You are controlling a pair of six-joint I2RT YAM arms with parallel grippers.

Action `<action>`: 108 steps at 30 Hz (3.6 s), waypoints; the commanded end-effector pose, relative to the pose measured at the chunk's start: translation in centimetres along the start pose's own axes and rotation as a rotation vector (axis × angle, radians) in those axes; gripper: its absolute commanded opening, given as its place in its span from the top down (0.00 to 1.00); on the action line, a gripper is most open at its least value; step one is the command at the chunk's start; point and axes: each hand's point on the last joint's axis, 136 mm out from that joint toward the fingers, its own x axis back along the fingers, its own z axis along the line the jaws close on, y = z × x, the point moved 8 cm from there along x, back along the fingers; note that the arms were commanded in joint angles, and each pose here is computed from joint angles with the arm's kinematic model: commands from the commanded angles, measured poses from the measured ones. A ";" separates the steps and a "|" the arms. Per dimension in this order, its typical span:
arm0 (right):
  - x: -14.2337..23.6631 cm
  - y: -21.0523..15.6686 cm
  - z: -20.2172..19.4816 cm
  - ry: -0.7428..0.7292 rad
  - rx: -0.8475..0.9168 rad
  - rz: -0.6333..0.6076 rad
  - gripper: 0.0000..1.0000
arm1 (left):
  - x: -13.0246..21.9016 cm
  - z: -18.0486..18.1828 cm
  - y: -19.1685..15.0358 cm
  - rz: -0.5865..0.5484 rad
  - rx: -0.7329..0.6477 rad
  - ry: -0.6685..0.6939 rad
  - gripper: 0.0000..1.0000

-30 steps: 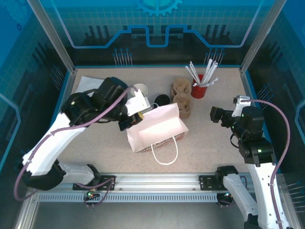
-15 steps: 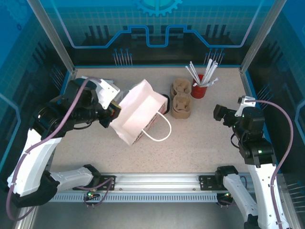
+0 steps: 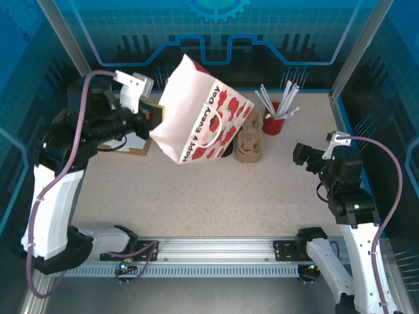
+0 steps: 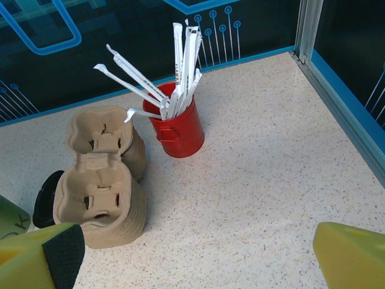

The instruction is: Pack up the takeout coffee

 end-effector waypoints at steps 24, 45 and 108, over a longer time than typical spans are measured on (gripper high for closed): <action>-0.9 -0.4 0.1 0.008 -0.034 0.025 0.00 | -13.5 15.1 4.7 -0.055 0.169 0.343 1.00; -1.5 -0.8 0.2 0.006 -0.033 0.063 0.00 | -20.3 22.3 -2.4 0.244 0.395 0.349 1.00; -5.8 -3.8 6.5 0.236 0.071 0.431 0.00 | -16.7 11.7 -13.7 0.239 0.806 0.124 0.41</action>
